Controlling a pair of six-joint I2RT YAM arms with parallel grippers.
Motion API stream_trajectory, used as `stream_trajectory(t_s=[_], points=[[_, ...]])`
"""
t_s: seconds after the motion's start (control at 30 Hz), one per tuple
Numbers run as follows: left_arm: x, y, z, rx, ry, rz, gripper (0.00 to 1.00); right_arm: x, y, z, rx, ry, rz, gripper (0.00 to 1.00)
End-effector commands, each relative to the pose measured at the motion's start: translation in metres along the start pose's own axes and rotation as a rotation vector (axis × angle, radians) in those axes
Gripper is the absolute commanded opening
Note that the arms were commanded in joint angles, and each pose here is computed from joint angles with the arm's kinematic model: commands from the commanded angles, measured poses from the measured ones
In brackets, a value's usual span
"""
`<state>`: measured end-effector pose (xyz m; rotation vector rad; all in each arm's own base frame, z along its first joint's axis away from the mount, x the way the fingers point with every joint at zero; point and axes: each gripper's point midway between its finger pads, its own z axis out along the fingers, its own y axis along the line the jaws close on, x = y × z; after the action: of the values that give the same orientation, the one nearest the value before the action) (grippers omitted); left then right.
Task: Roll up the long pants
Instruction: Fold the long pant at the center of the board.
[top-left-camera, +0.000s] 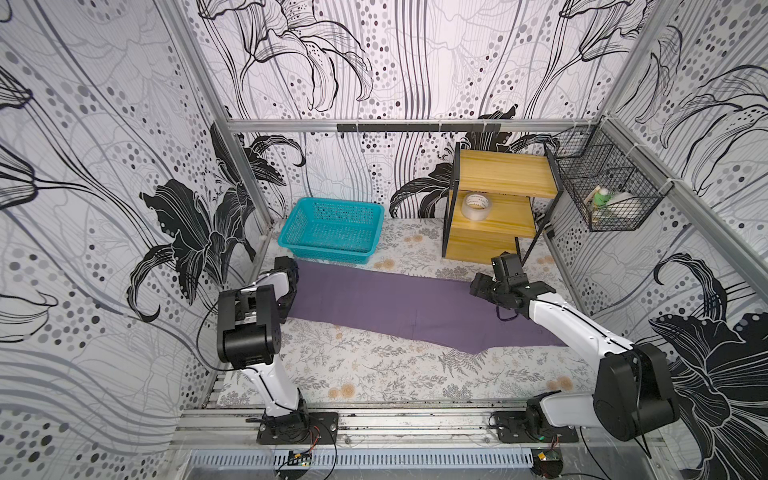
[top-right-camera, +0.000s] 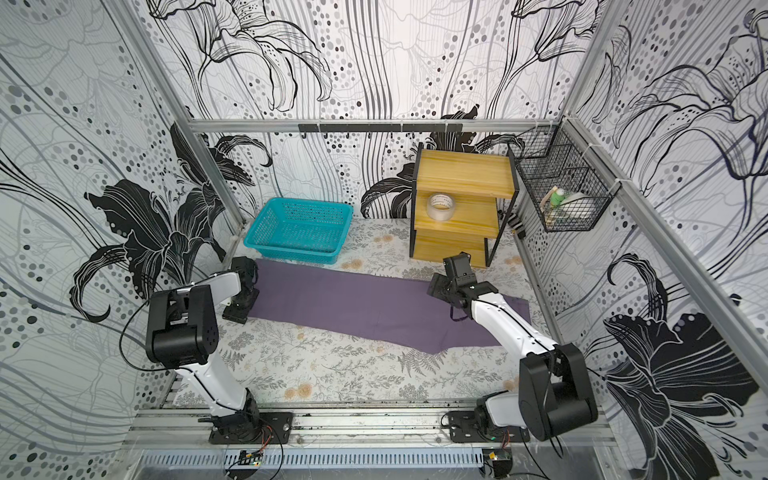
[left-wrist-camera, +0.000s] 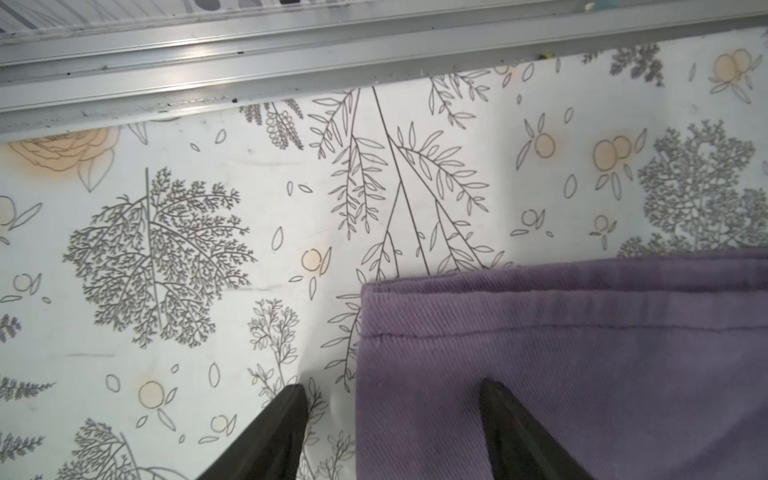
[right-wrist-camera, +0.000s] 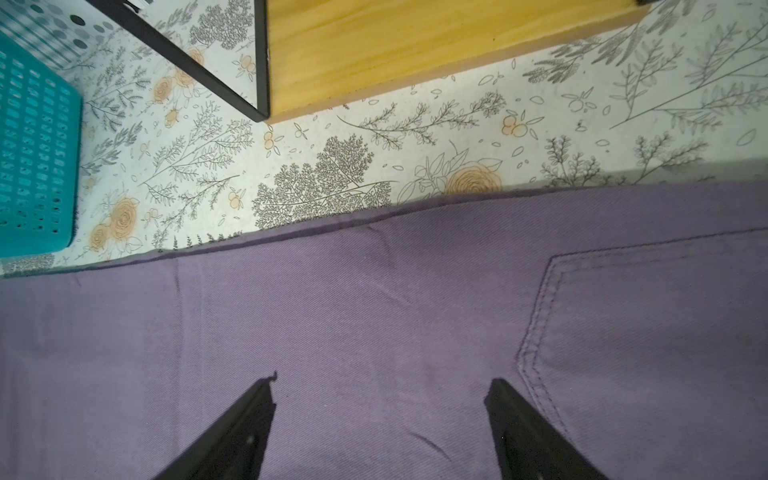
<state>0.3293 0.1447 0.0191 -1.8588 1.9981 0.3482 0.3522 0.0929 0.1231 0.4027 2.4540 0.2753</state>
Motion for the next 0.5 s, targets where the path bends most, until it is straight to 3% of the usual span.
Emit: stream_trajectory(t_s=[0.0,0.2,0.47], points=[[-0.008,0.002,-0.001,-0.022,-0.037,-0.020,0.68,-0.004,0.000,-0.009,0.013,-0.017,0.006,0.84],[-0.006,0.003,0.017,-0.107,-0.045,0.004,0.49,-0.004,-0.004,-0.014,0.025,-0.035,0.006,0.84],[-0.010,0.021,0.016,-0.118,-0.074,-0.052,0.11,-0.002,-0.012,-0.018,0.049,-0.051,0.001,0.85]])
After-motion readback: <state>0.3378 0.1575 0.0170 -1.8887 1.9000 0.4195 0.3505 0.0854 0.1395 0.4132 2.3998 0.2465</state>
